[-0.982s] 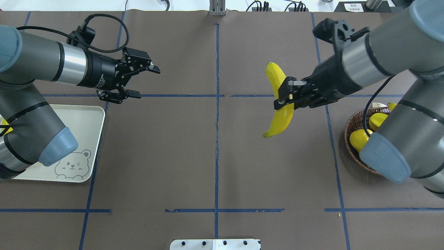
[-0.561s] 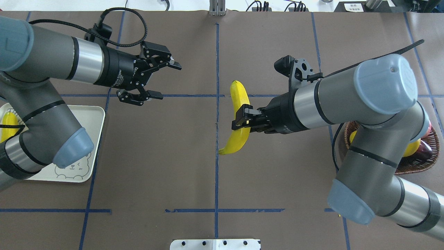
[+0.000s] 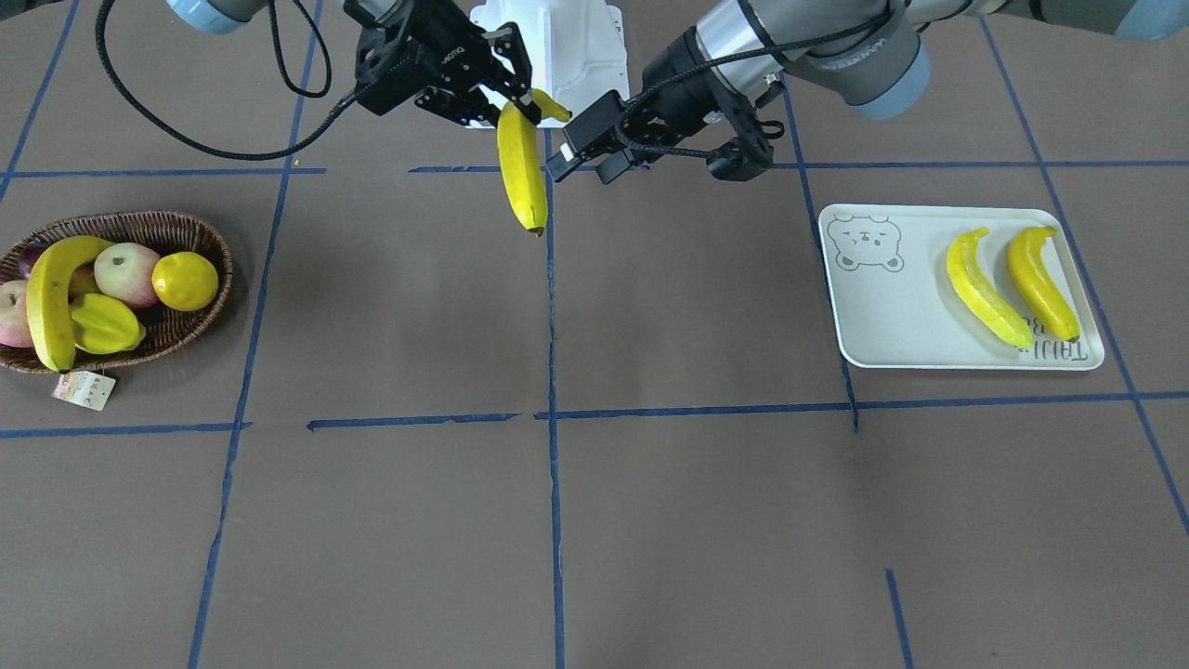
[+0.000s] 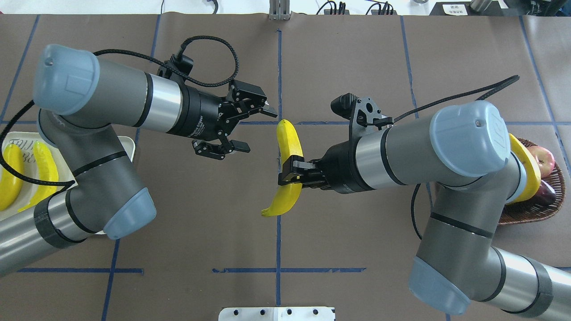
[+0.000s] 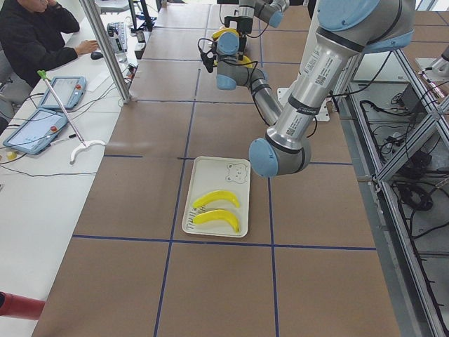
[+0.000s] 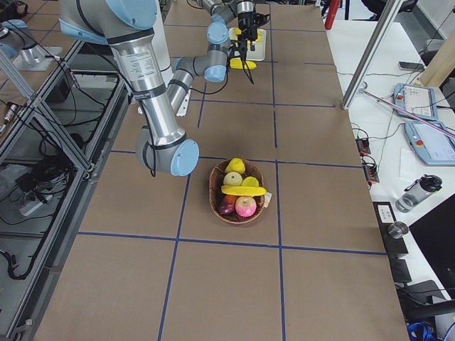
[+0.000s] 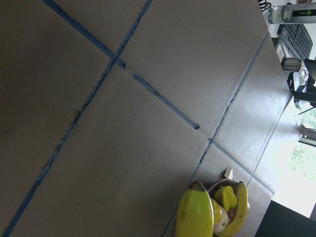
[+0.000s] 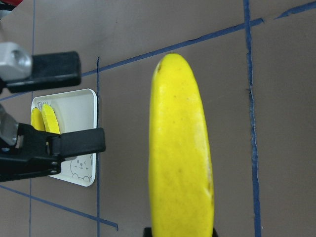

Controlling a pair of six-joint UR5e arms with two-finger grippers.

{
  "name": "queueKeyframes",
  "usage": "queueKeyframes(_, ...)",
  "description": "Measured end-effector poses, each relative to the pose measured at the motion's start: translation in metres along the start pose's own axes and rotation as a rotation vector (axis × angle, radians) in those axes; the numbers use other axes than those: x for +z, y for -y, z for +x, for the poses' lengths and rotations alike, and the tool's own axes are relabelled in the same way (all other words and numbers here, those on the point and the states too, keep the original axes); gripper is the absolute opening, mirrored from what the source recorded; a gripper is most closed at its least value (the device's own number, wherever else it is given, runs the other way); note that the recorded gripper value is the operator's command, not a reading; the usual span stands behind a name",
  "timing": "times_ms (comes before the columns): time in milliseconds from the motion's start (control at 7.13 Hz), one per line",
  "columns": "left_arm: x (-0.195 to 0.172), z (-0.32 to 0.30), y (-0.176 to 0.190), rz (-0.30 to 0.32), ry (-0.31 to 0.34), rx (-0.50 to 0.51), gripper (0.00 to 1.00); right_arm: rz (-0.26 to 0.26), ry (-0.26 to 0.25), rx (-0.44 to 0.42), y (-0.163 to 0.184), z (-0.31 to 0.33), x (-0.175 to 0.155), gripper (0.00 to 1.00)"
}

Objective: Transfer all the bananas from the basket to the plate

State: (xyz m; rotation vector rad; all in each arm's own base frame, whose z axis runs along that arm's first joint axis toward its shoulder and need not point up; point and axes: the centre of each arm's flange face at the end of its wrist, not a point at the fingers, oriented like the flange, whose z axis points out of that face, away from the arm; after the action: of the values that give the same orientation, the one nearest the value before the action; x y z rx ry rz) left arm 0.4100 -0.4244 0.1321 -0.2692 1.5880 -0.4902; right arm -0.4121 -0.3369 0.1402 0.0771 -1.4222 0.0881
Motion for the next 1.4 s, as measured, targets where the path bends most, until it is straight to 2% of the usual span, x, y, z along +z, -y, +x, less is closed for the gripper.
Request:
queueKeyframes(281, 0.021, -0.005, -0.018, 0.001, -0.004, 0.002, 0.92, -0.005, 0.003, -0.002, -0.005, -0.002, 0.003, 0.02)
queueKeyframes(842, 0.035, -0.009, -0.035, -0.014, -0.005, 0.005, 0.89, -0.008, 0.005, -0.004, -0.007, -0.004, 0.004, 0.02)
queueKeyframes(982, 0.037, -0.010, -0.038, -0.016, -0.004, 0.005, 0.72, -0.009, 0.007, -0.004, -0.008, -0.004, 0.004, 0.02)
queueKeyframes(1122, 0.038, -0.011, -0.039, -0.018, -0.003, 0.005, 0.19, -0.009, 0.007, -0.004, -0.008, -0.004, 0.003, 0.02)
queueKeyframes(1262, 0.038, -0.011, -0.039, -0.018, -0.003, 0.005, 0.00, -0.009, 0.007, -0.004, -0.008, -0.004, 0.003, 0.03)
queueKeyframes(1403, 0.038, -0.011, -0.040, -0.019, -0.003, 0.019, 0.00, -0.008, 0.008, -0.004, -0.008, -0.004, 0.003, 0.70)
